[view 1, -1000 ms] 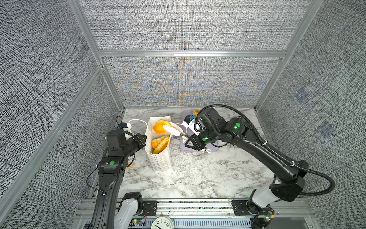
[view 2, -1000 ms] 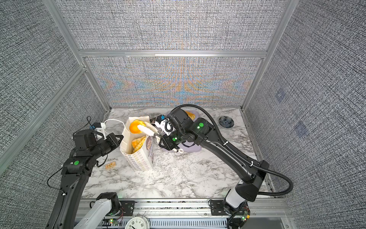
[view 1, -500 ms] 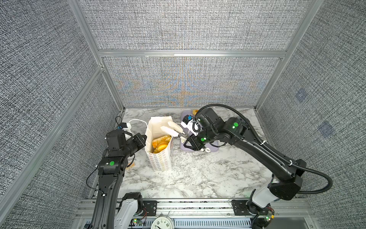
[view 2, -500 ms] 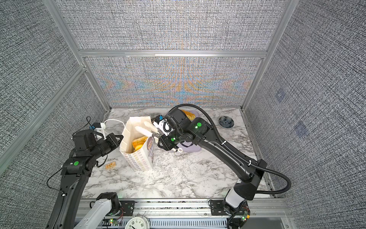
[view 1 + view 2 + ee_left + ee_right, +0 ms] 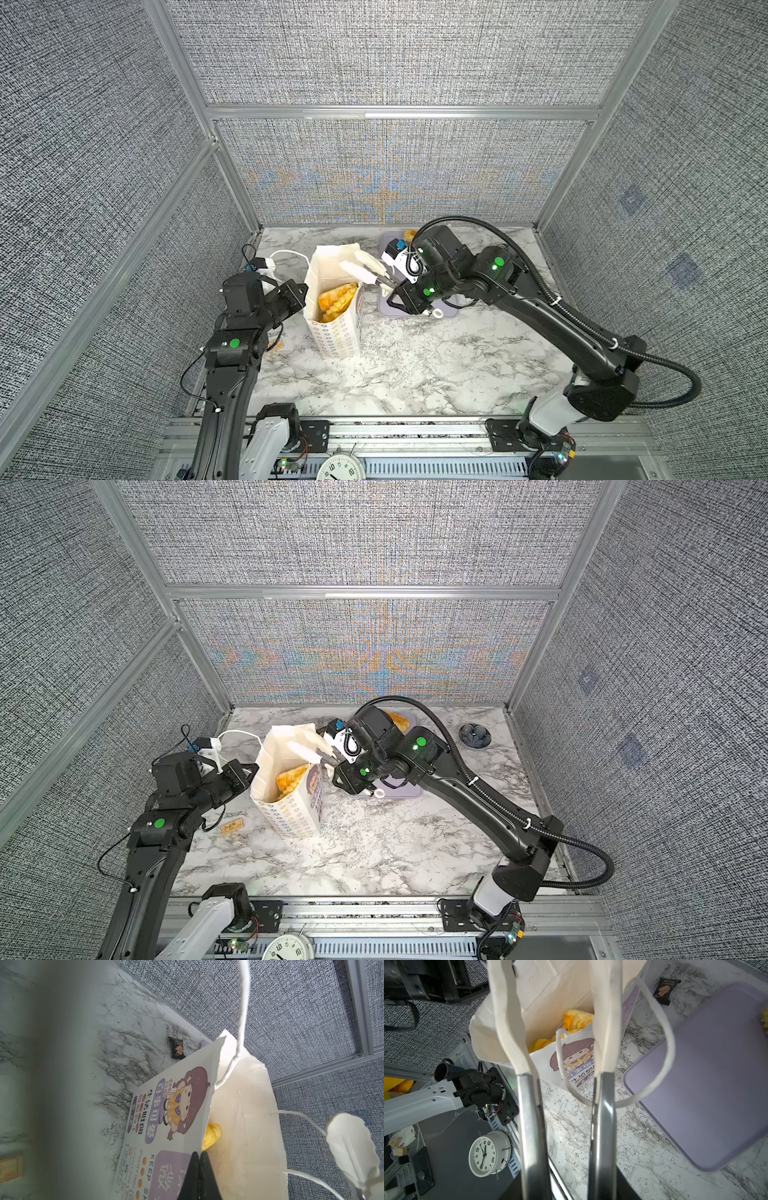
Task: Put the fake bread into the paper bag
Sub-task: 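Draw the right gripper with tongs back over the tray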
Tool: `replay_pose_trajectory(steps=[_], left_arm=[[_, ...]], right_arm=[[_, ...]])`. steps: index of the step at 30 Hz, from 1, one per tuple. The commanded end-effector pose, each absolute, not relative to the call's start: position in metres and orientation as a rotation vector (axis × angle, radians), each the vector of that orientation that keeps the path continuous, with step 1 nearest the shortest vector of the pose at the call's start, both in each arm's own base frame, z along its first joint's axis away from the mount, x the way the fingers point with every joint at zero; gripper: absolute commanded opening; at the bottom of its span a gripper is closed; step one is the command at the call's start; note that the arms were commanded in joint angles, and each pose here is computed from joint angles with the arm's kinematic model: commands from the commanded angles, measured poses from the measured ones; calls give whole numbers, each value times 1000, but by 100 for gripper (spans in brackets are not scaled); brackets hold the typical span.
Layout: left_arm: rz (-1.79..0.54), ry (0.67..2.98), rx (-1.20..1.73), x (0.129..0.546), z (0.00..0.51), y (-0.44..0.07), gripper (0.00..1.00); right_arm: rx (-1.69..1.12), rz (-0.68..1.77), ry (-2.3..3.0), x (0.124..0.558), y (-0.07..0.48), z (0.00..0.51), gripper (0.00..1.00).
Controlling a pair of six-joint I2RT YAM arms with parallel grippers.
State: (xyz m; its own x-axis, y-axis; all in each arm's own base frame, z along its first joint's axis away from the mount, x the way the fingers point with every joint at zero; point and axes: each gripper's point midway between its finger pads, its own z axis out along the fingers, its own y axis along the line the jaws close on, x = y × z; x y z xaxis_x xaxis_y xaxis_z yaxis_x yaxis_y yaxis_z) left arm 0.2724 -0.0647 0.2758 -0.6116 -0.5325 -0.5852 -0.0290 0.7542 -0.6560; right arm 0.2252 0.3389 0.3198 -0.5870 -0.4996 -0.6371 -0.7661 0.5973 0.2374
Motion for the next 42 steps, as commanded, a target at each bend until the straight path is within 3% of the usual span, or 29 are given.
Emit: replay_pose_trajectory(steps=[1,19,27,42], left_arm=[[-786,2101,-394,274,282,-66,0],[-786,2102,-391,274,282,-66,0],[-788,2101,-390,274,283,-67,0],[-793,2101,-385,276,284,-67,0]], right_arm=[[-966,673,2243,234,339,334,43],[-604,646,2211,283,268,360,42],[-426,682,2314,311,235,325,42],[-214,540,2634,353,191,211,40]])
